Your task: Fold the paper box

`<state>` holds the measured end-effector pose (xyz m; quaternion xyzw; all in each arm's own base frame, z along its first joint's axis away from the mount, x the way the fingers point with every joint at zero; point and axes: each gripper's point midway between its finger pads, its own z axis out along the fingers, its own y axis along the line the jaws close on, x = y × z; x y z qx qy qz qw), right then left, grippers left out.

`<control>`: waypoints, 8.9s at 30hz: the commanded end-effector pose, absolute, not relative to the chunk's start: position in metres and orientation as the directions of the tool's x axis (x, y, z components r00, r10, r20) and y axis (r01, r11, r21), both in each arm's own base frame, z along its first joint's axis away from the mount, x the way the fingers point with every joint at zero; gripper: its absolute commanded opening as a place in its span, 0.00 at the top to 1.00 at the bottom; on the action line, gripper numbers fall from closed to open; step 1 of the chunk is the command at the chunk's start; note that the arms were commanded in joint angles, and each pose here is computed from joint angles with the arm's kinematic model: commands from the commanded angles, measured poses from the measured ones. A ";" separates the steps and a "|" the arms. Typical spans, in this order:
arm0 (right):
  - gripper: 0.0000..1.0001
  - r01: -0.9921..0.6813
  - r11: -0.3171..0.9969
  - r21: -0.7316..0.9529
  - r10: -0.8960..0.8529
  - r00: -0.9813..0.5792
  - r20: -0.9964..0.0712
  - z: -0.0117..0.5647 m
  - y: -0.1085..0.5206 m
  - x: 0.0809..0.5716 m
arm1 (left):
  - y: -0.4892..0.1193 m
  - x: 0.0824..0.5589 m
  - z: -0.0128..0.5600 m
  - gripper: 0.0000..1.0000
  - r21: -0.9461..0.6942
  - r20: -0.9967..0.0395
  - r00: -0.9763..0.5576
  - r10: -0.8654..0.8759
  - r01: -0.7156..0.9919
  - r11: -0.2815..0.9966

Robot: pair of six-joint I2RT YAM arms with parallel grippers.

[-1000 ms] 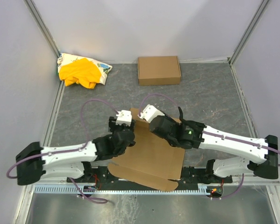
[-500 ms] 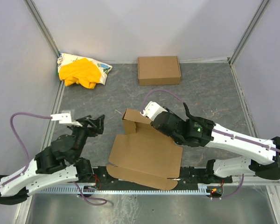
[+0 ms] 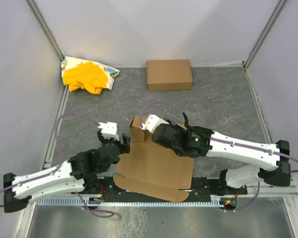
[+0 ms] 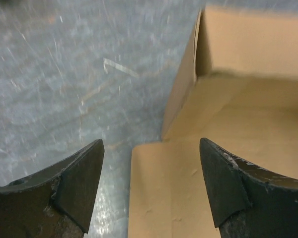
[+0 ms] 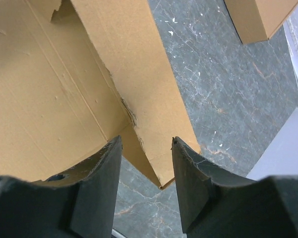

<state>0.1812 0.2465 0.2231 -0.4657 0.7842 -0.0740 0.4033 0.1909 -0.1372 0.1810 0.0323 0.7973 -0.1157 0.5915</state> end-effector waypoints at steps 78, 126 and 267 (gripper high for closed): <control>0.53 -0.548 0.797 -0.255 -0.470 -0.297 -0.831 0.275 0.203 0.173 | -0.178 0.276 0.089 0.96 0.183 -0.982 0.000 0.187 -0.184 0.966; 0.15 -0.354 0.445 0.823 0.729 -0.390 -0.562 0.259 0.347 0.222 | -0.117 0.214 0.417 0.13 -0.039 -0.999 -0.030 -0.038 0.042 0.998; 0.63 0.221 0.969 -0.109 0.141 -0.861 -0.489 0.049 0.137 0.197 | -0.139 0.191 0.220 0.13 -0.055 -0.945 -0.328 0.000 0.156 0.986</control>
